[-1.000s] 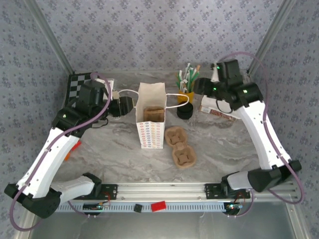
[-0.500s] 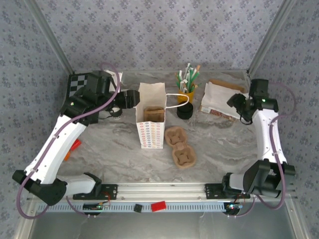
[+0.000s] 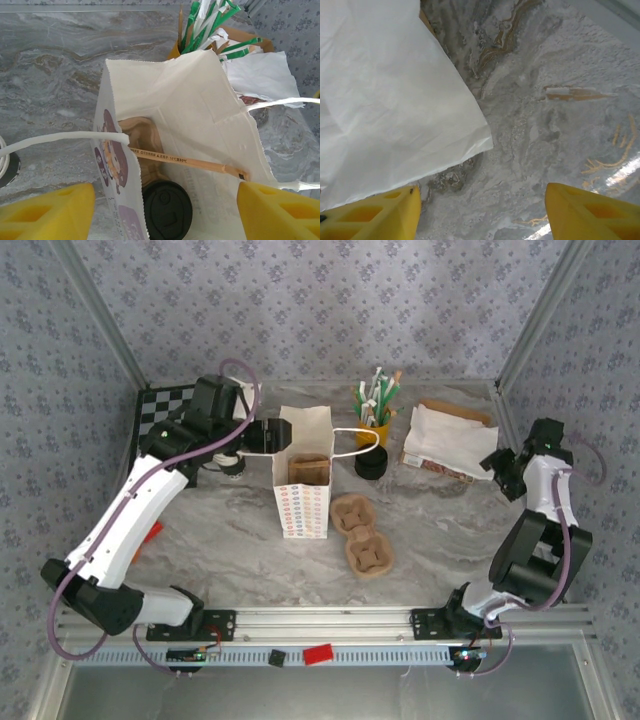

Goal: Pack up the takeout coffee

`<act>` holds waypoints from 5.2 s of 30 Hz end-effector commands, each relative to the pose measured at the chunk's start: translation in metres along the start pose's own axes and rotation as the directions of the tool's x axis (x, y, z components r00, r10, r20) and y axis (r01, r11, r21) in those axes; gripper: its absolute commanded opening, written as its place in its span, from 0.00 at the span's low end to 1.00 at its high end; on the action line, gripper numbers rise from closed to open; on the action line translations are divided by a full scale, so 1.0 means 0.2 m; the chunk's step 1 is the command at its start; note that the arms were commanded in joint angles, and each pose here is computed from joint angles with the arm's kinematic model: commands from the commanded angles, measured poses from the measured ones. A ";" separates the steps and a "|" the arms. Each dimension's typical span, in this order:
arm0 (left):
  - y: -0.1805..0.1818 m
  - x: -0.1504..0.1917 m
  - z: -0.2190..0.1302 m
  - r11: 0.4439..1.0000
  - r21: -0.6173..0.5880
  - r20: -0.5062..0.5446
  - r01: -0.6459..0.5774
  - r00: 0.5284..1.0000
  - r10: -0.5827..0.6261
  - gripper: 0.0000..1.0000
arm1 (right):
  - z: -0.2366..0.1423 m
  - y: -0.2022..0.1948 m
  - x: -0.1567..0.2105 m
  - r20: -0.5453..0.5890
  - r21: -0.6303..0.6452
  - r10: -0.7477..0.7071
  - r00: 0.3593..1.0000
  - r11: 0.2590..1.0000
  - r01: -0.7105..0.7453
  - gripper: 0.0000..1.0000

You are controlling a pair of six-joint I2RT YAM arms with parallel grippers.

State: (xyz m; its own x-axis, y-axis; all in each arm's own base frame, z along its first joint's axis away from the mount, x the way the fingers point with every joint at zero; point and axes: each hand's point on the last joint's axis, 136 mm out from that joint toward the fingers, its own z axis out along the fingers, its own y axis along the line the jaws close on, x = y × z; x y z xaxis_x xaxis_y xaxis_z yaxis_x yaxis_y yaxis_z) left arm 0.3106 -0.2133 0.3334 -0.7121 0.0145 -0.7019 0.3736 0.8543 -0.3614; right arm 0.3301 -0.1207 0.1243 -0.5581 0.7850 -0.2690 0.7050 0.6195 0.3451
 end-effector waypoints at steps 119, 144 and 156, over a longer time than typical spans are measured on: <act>-1.40 -0.15 0.14 0.581 0.545 0.288 -0.604 0.786 0.547 0.28 | -1.78 1.13 0.66 0.397 -0.725 -0.303 0.867 0.476 0.498 0.00; -1.14 -0.27 -0.28 0.752 0.536 0.169 -0.384 0.922 0.349 0.00 | -1.83 1.03 0.82 0.323 -0.866 -0.377 0.868 0.252 0.432 0.80; -1.20 -0.31 -0.30 0.740 0.578 0.186 -0.343 0.939 0.290 0.00 | -1.68 1.14 1.11 0.253 -0.912 -0.536 0.806 0.147 0.384 0.97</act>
State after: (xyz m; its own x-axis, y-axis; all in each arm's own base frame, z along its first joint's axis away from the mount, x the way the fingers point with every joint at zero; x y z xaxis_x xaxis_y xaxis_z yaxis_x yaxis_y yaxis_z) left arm 0.2306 -0.3828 0.4880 -0.4465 0.2078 -0.8703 0.8637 0.3542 -0.3585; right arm 0.2299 0.1889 0.4293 -0.7594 0.3158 -0.5689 -0.4231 0.4245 0.8005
